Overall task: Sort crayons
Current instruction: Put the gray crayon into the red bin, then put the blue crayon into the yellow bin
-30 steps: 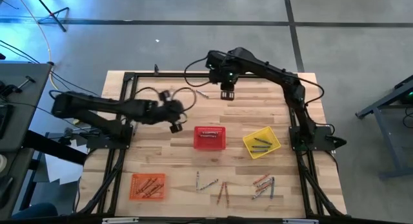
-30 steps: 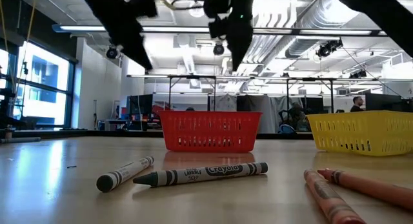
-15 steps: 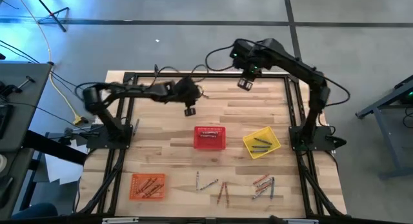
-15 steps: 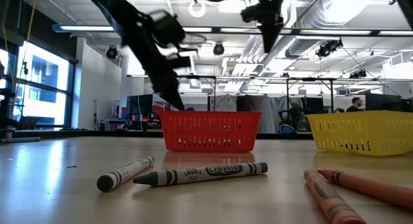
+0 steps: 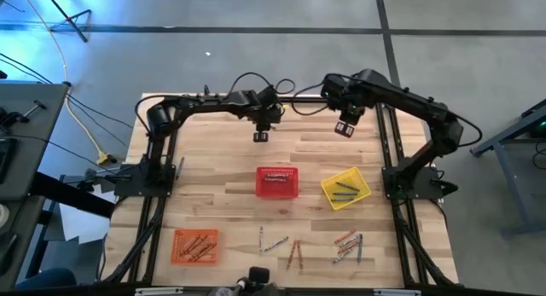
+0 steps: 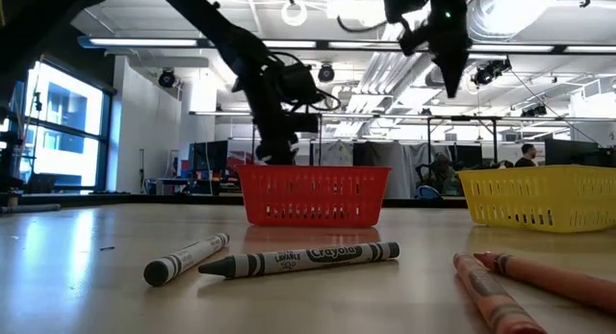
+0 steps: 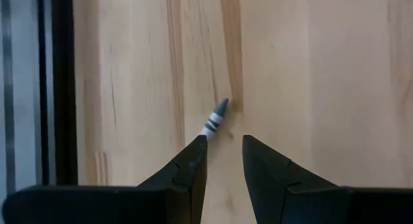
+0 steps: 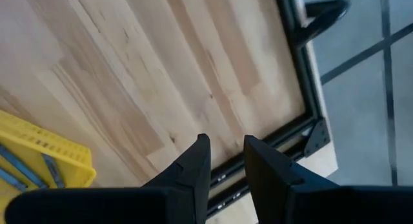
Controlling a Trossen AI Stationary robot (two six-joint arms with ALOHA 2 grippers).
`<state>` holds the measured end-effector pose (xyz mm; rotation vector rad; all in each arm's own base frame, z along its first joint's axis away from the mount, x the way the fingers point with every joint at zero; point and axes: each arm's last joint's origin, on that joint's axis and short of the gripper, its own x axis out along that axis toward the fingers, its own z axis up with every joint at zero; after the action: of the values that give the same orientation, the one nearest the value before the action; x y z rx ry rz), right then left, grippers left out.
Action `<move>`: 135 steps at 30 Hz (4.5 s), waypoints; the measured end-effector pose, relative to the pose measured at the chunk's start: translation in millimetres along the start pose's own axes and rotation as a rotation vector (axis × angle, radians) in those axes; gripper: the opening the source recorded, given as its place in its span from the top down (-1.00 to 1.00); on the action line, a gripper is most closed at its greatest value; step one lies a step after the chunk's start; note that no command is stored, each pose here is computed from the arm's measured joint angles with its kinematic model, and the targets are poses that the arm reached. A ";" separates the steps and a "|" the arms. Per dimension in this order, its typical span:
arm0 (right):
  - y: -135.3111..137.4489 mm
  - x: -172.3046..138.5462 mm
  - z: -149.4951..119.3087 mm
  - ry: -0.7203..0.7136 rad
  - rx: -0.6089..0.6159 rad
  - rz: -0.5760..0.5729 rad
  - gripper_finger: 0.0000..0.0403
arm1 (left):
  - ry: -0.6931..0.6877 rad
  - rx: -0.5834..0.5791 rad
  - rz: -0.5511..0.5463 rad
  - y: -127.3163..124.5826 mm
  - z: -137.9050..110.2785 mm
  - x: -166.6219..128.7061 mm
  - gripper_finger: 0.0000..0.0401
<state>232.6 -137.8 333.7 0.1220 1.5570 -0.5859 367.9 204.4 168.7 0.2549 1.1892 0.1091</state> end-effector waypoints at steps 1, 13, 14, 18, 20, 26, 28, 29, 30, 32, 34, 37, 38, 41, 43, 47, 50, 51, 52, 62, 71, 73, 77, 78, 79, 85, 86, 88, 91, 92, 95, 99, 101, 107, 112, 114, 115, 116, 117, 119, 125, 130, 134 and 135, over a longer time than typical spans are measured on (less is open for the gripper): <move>1.6 5.2 -1.4 0.011 -0.003 0.001 0.57 | 0.011 0.010 -0.002 3.1 0.9 2.1 0.57; 13.1 56.4 -9.8 0.115 -0.084 0.014 0.57 | 0.107 0.015 -0.011 32.5 -17.7 16.3 0.57; 12.6 58.1 -9.9 0.115 -0.087 0.015 0.57 | 0.108 0.012 -0.008 34.8 -19.4 16.2 0.57; 10.9 59.0 -6.9 0.084 -0.078 0.015 0.57 | 0.110 0.003 -0.012 40.5 -24.8 17.0 0.57; 9.1 59.5 -6.3 0.078 -0.069 0.015 0.57 | 0.106 0.000 -0.034 40.4 -26.1 17.1 0.57; 5.2 60.7 -6.1 0.076 -0.052 0.014 0.57 | 0.095 0.024 -0.069 37.9 -26.2 22.8 0.57; 4.1 60.9 -6.1 0.075 -0.048 0.014 0.57 | 0.114 0.025 -0.080 36.9 -29.1 28.5 0.57; 4.1 60.9 -5.9 0.073 -0.047 0.014 0.57 | 0.116 0.025 -0.089 36.3 -30.0 31.6 0.57; 4.1 60.9 -5.8 0.072 -0.047 0.014 0.57 | 0.119 0.028 -0.091 36.4 -30.5 33.5 0.57; 4.0 60.8 -5.7 0.071 -0.046 0.014 0.57 | 0.127 0.026 -0.100 37.1 -32.6 36.8 0.57; 4.0 60.8 -5.7 0.071 -0.046 0.014 0.57 | 0.142 0.023 -0.117 36.0 -35.3 41.8 0.57; 4.0 60.8 -5.5 0.069 -0.046 0.014 0.57 | 0.167 0.015 -0.143 34.1 -38.8 43.7 0.59; 4.0 60.8 -5.4 0.068 -0.046 0.013 0.57 | 0.172 0.007 -0.146 33.8 -39.2 43.7 0.61; 3.9 60.8 -5.1 0.065 -0.045 0.013 0.57 | 0.184 -0.044 -0.149 33.1 -40.1 43.8 0.76; 3.9 60.8 -4.2 0.056 -0.042 0.012 0.57 | 0.192 -0.100 -0.145 33.1 -40.7 44.0 0.91; 3.6 60.9 -2.1 0.035 -0.033 0.009 0.57 | 0.208 -0.235 -0.130 33.0 -41.1 43.7 0.96; 3.3 61.0 0.7 0.006 -0.020 0.006 0.57 | 0.210 -0.319 -0.102 32.6 -38.5 38.2 0.99; 3.3 61.0 1.5 -0.001 -0.019 0.005 0.57 | 0.208 -0.337 -0.094 32.6 -37.7 35.6 0.99; 3.2 61.0 2.1 -0.007 -0.020 0.004 0.57 | 0.201 -0.348 -0.089 33.3 -36.9 32.1 0.99; -2.8 73.3 2.5 -0.044 0.029 0.070 0.57 | 0.082 -0.404 -0.066 24.5 -23.8 -48.0 1.00; 14.5 126.7 -15.7 -0.069 0.073 0.195 0.57 | -0.106 -0.425 -0.148 -42.5 -20.1 -123.7 1.00; 18.6 135.2 -17.0 -0.084 0.095 0.201 0.57 | -0.164 -0.408 -0.165 -61.1 -17.0 -134.1 1.00; 25.6 142.5 -16.6 -0.121 0.091 0.220 0.57 | -0.249 -0.362 -0.205 -95.6 -5.4 -136.9 1.00; 26.5 142.8 -15.2 -0.138 0.090 0.219 0.57 | -0.272 -0.349 -0.214 -102.0 -1.0 -138.4 1.00; 27.3 142.5 -13.6 -0.154 0.089 0.218 0.57 | -0.290 -0.339 -0.222 -107.8 2.8 -139.5 1.00; 32.3 139.8 -6.0 -0.238 0.054 0.252 0.57 | -0.285 -0.313 -0.313 -145.5 18.3 -130.4 1.00; 33.6 139.2 -5.0 -0.250 0.045 0.272 0.57 | -0.292 -0.310 -0.326 -151.1 21.9 -128.7 1.00; 37.4 137.4 -2.5 -0.280 0.028 0.314 0.57 | -0.262 -0.302 -0.345 -162.0 23.6 -122.8 1.00; 44.0 135.1 -1.0 -0.295 0.001 0.340 0.57 | -0.242 -0.275 -0.347 -176.2 28.1 -111.8 1.00; 46.4 134.4 -0.9 -0.297 -0.009 0.341 0.57 | -0.231 -0.265 -0.348 -179.8 28.7 -108.7 1.00; 54.2 132.1 -0.5 -0.300 -0.038 0.347 0.57 | -0.226 -0.249 -0.350 -188.0 33.5 -93.9 1.00; 65.5 128.5 0.4 -0.313 -0.080 0.354 0.57 | -0.211 -0.274 -0.352 -191.7 36.8 -74.5 1.00; 71.3 126.7 0.7 -0.320 -0.101 0.358 0.57 | -0.194 -0.300 -0.346 -192.3 36.9 -65.4 1.00; 86.8 121.5 1.4 -0.345 -0.154 0.367 0.57 | -0.136 -0.389 -0.335 -193.0 34.1 -52.8 0.99; 94.7 118.7 1.8 -0.362 -0.182 0.370 0.57 | -0.130 -0.405 -0.301 -195.3 34.2 -51.0 0.92; 96.2 118.1 1.9 -0.366 -0.188 0.371 0.57 | -0.131 -0.408 -0.298 -195.6 34.4 -51.3 0.89; 96.4 118.0 1.9 -0.366 -0.189 0.371 0.57 | -0.132 -0.414 -0.299 -195.5 34.6 -51.3 0.87; 96.4 118.0 2.0 -0.368 -0.189 0.371 0.57 | -0.134 -0.415 -0.299 -195.5 34.8 -51.3 0.86; 96.3 117.9 2.2 -0.370 -0.188 0.371 0.57 | -0.134 -0.416 -0.298 -195.5 34.8 -51.3 0.84; 96.3 117.9 2.3 -0.371 -0.189 0.370 0.57 | -0.134 -0.413 -0.299 -196.2 34.9 -51.5 0.82; 96.3 117.9 2.4 -0.377 -0.213 0.365 0.57 | -0.135 -0.399 -0.298 -197.1 34.9 -51.7 0.72; 96.3 117.8 2.7 -0.380 -0.212 0.365 0.57 | -0.136 -0.377 -0.297 -197.5 34.8 -52.0 0.62; 96.1 117.8 2.8 -0.381 -0.213 0.365 0.57 | -0.090 -0.386 -0.304 -193.4 39.8 -69.1 0.57; 96.0 117.8 2.8 -0.381 -0.213 0.365 0.57 | -0.077 -0.380 -0.304 -192.3 42.5 -76.2 0.57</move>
<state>265.1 -88.9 193.5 0.1210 1.1783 -0.1409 369.5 -3.8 203.6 -0.2536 1.0942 0.0571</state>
